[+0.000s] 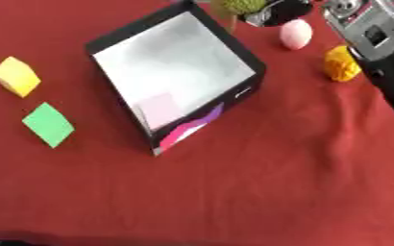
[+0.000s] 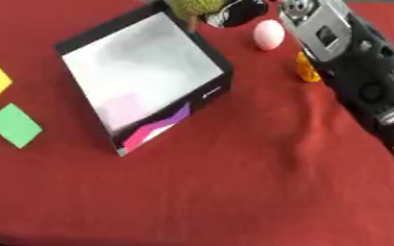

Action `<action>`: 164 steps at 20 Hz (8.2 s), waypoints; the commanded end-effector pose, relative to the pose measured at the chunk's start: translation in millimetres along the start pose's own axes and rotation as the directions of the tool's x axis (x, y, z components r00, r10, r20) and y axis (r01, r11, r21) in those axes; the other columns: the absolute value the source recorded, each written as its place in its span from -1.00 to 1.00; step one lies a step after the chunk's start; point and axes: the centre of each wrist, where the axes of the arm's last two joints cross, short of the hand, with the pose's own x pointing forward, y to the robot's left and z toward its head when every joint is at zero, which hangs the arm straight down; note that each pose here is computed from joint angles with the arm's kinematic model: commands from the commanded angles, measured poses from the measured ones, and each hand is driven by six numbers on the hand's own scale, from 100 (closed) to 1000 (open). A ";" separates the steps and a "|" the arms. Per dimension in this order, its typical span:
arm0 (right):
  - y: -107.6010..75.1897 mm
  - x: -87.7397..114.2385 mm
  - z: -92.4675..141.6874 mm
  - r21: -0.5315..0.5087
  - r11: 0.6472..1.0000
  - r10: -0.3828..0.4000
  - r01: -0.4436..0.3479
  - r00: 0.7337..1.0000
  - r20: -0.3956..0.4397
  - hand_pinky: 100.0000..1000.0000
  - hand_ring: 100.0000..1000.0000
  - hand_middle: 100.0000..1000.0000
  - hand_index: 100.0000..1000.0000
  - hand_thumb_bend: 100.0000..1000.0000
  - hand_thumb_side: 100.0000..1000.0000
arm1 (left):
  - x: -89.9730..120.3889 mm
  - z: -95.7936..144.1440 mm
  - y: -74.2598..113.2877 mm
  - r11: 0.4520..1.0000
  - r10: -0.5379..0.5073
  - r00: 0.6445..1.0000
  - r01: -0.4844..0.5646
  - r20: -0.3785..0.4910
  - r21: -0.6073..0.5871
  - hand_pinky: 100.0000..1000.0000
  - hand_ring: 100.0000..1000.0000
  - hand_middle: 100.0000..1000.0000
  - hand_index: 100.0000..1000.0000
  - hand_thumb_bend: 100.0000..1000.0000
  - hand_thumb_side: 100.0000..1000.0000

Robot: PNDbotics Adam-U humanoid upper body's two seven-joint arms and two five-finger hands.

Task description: Pick up objects on the table and place them in the box.

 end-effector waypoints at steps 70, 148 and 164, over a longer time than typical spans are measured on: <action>-14.1 27.9 56.6 0.118 0.993 0.020 -0.026 0.999 0.050 0.95 0.68 0.66 0.97 -0.55 -0.51 | 7.1 6.0 22.6 0.993 -0.109 0.994 0.109 0.008 0.050 0.36 0.70 0.32 0.40 -1.00 0.16; -48.7 -100.5 183.1 0.297 0.948 0.197 -0.111 0.939 -0.280 0.95 0.76 0.71 0.99 -0.35 -0.37 | 8.4 4.8 17.9 0.993 -0.083 0.994 0.077 -0.065 -0.087 0.36 0.75 0.33 0.38 -1.00 0.20; -54.6 -108.6 192.9 0.277 0.947 0.256 -0.160 0.898 -0.357 0.92 0.75 0.68 0.95 -0.27 -0.22 | 9.9 2.3 17.1 0.993 -0.072 0.996 0.067 -0.054 -0.093 0.37 0.75 0.33 0.39 -1.00 0.19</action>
